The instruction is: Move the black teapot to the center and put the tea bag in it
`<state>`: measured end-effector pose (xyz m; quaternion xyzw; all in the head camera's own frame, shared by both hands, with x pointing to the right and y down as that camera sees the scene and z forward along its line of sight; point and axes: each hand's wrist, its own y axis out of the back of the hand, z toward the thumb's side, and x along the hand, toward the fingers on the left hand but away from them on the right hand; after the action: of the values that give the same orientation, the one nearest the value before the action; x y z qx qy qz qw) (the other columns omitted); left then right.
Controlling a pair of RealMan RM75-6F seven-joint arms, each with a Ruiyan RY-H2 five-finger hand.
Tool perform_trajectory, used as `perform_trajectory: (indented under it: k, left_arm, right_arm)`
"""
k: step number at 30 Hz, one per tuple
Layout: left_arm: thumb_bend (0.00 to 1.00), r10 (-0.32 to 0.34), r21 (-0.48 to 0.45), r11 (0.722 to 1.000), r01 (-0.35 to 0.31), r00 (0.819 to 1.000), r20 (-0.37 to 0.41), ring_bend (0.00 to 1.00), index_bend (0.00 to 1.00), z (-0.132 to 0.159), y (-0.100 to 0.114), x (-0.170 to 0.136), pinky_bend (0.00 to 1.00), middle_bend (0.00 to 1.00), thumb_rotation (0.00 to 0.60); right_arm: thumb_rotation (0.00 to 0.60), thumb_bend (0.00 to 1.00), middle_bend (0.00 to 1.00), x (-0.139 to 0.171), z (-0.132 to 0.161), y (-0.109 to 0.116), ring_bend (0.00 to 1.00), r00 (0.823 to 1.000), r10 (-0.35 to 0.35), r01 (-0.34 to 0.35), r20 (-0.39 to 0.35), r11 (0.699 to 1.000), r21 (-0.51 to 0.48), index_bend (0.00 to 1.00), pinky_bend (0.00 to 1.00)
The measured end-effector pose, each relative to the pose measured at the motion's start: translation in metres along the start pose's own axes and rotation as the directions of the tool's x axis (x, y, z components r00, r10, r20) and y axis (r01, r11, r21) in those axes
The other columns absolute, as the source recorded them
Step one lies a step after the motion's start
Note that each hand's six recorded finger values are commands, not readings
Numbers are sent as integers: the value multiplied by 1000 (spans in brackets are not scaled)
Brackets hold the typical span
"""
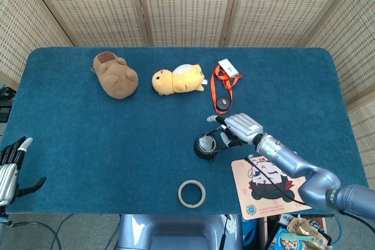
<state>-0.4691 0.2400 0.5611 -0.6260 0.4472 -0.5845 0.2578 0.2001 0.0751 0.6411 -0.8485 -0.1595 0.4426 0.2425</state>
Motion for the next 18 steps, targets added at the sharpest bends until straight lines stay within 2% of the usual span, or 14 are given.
perform_trajectory:
  k: [9,18]
  left_arm:
    - [259,13,14,1000,-13,1000,7,0,0,4,6,4,0,0,600]
    - [259,4,17,1000,-4,1000,5,0,0,4,5,3,0,0,600]
  right_arm:
    - [349,937,1000,2,18,-24,1000,992,119,-117,-39,992,42,187,1000]
    - [348,940,1000,-3,18,-31,1000,991,127,-125,-39,991,50,194,1000]
